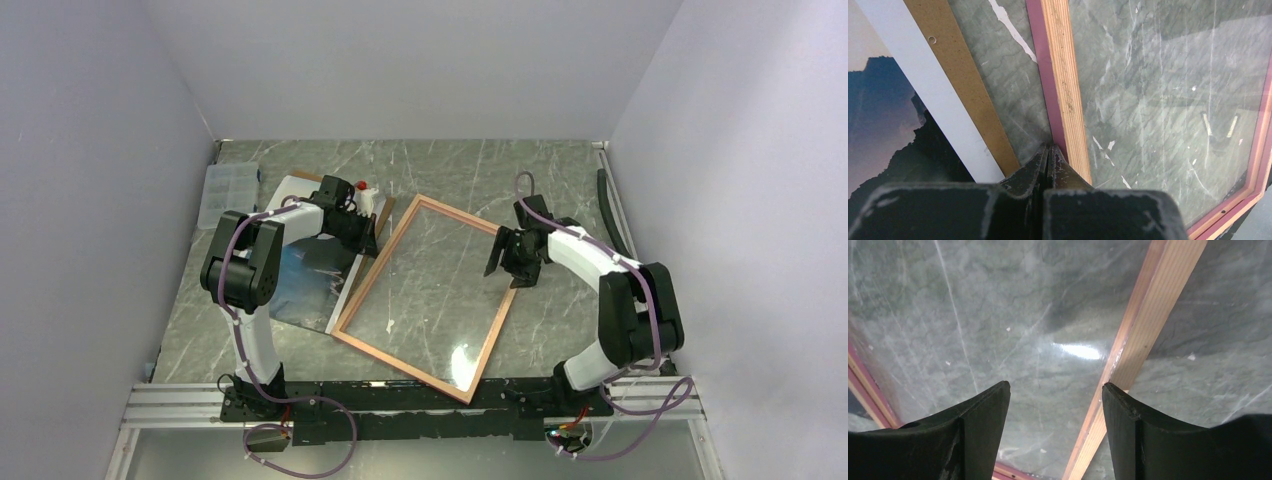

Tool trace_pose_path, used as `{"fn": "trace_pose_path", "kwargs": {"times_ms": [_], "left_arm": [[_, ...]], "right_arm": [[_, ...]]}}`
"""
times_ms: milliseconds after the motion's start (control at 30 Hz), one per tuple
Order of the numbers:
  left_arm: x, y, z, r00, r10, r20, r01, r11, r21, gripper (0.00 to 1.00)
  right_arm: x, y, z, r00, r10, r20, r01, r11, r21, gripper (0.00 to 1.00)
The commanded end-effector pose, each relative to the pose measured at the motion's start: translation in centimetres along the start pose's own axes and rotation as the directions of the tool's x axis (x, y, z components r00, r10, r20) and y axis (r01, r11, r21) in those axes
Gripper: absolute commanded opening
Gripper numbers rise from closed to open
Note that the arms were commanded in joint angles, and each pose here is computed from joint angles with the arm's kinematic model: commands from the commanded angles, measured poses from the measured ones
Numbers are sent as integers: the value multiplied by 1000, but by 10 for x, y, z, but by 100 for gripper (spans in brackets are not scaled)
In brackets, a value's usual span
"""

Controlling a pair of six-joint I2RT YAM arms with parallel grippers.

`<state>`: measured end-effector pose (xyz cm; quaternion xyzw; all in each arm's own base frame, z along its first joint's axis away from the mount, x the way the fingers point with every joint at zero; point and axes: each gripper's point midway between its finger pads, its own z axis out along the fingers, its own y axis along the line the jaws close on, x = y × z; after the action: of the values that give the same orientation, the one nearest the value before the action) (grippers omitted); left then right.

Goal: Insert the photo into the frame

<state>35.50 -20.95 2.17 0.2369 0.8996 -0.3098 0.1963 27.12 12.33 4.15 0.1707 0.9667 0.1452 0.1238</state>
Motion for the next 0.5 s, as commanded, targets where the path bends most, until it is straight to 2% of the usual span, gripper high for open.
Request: {"fn": "trace_pose_path", "kwargs": {"times_ms": [0,167,467], "left_arm": [[13,-43,2,999,6,-47,1,991,132,3],[14,-41,4,999,8,-47,-2,992,128,3],[19,-37,9,998,3,-57,5,992,127,3]], "right_arm": [[-34,26,28,993,-56,104,65,995,-80,70],[-39,31,35,994,-60,94,69,994,-89,69],[-36,57,39,998,-10,59,24,971,-238,67]]}}
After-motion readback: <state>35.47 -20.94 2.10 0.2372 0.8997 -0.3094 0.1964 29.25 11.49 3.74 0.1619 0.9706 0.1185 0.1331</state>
